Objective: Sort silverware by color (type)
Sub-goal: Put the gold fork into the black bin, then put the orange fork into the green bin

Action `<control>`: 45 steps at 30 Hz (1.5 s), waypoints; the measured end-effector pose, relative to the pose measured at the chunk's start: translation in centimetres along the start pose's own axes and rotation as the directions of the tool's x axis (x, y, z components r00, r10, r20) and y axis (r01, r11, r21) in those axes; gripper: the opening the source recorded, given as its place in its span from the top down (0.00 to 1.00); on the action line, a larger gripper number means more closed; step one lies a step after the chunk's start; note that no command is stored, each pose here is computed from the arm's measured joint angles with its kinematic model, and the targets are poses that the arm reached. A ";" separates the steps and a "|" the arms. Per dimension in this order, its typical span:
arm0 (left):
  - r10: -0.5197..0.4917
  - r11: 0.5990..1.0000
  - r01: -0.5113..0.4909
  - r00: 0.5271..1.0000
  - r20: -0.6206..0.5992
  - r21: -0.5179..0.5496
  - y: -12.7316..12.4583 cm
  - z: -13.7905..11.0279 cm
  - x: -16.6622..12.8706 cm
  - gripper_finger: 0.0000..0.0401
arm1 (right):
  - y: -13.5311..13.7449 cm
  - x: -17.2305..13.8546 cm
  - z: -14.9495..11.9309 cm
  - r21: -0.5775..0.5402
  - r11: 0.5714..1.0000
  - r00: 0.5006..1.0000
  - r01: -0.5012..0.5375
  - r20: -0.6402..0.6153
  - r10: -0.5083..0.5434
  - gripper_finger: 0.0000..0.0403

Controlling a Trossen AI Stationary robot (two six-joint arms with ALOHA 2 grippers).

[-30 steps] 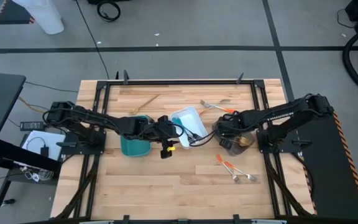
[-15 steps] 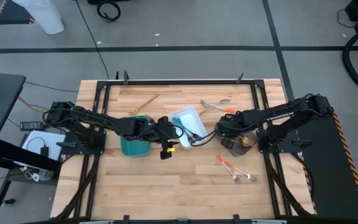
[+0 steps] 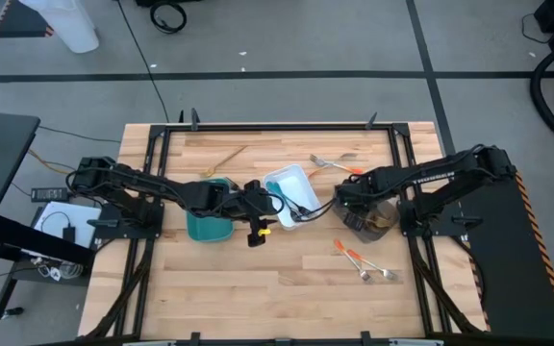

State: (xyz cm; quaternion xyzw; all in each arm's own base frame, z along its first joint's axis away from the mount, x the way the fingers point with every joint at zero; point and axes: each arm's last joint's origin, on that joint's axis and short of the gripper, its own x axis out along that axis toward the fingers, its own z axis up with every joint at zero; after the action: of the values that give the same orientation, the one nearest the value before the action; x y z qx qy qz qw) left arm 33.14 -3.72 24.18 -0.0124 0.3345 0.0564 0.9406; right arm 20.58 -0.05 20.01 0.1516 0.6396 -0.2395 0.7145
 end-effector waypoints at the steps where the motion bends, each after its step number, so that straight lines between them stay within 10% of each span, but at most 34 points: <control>1: 0.000 1.000 0.000 1.000 0.000 0.000 0.0 0.0 0.0 0.61 | -0.1 -0.2 0.1 0.006 1.000 1.000 -0.001 -0.002 0.001 0.73; 21: 0.041 0.999 -0.035 0.976 -0.212 0.032 0.4 -2.1 -0.3 0.61 | -1.7 -4.7 4.6 -0.176 0.981 0.971 0.086 0.237 -0.042 0.73; 45: 0.182 0.982 -0.184 0.983 0.033 0.043 0.3 -4.7 -4.6 0.61 | -7.5 -0.4 11.8 -0.187 0.982 0.925 -0.007 0.373 0.078 0.76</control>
State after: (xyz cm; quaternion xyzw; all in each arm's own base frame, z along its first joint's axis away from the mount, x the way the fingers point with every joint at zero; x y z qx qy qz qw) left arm 26.65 -4.11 23.47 0.0409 0.3217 0.1351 0.9363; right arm 26.50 -12.43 22.63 0.0504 0.5056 -0.1891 0.8403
